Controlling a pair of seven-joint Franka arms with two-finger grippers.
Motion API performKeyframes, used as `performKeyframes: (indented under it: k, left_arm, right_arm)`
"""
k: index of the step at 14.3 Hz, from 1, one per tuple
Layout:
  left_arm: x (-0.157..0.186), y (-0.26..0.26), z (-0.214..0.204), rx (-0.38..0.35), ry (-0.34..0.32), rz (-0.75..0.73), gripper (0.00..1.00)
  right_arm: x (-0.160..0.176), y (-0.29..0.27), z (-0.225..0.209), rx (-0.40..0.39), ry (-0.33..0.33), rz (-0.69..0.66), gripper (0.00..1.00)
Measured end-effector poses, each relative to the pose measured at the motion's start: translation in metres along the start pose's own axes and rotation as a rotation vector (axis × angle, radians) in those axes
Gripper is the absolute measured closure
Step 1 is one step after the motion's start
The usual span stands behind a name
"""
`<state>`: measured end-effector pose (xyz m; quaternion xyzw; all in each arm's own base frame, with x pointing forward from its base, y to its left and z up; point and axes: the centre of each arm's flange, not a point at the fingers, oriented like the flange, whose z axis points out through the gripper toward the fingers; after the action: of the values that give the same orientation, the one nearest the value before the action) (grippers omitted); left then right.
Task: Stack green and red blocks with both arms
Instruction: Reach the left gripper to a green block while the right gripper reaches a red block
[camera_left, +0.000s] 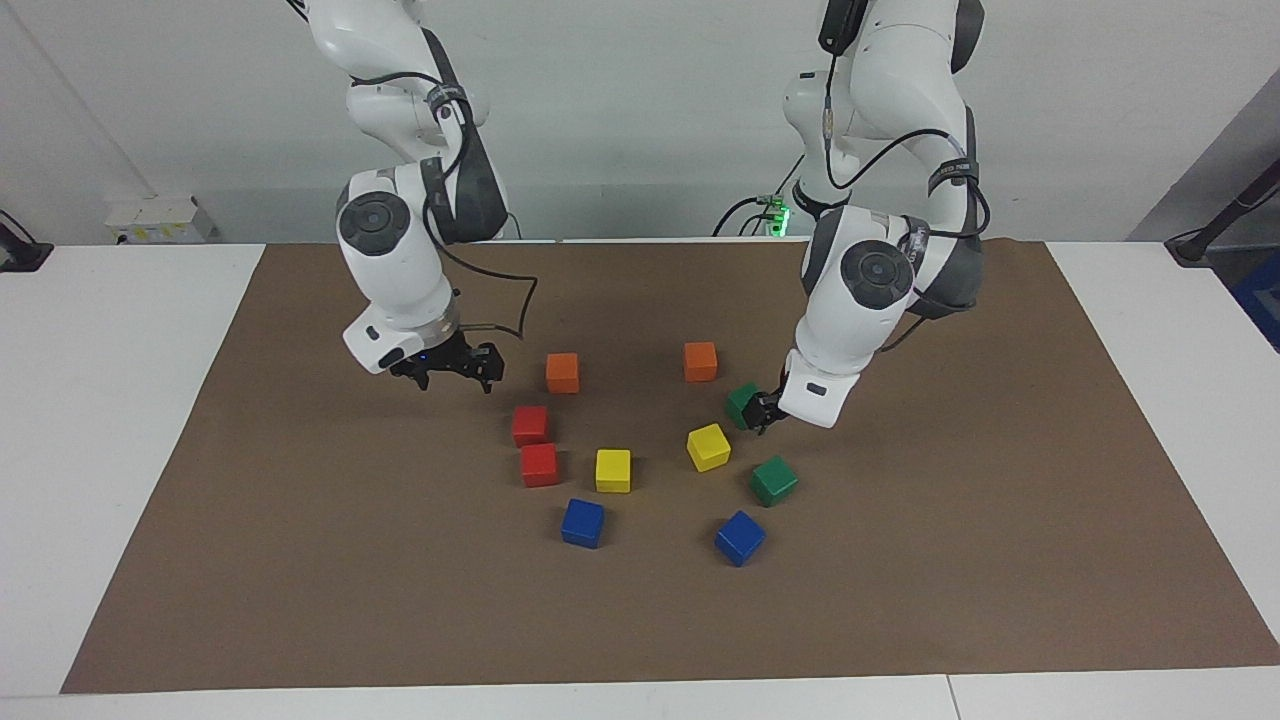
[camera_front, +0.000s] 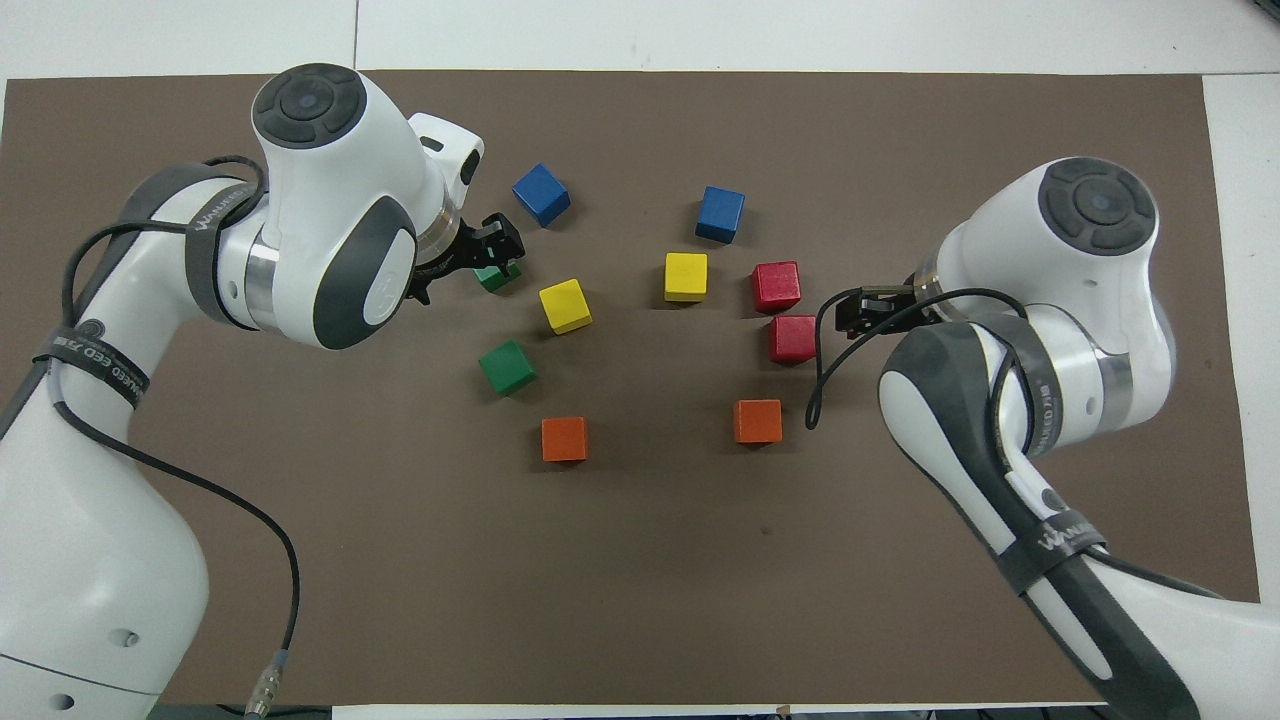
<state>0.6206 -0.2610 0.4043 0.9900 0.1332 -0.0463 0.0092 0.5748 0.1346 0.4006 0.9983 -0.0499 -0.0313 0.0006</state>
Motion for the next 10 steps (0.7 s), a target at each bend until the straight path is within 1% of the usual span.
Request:
performKeyframes:
  k: [3,6,10]
  left_arm:
    - [-0.001,-0.004,0.01,0.015,-0.018,-0.011,0.0]
    - [-0.004,-0.005,0.019,0.025,-0.028,-0.093,0.0]
    - [-0.009,-0.006,0.035,0.018,-0.018,-0.124,0.0]
  right_arm:
    - [-0.004,-0.012,0.006,-0.004,-0.01,-0.01,0.0]
    - [-0.008,-0.023,0.016,-0.01,-0.026,-0.001,0.0]
    - [-0.013,-0.039,0.022,-0.013,-0.029,-0.017,0.0]
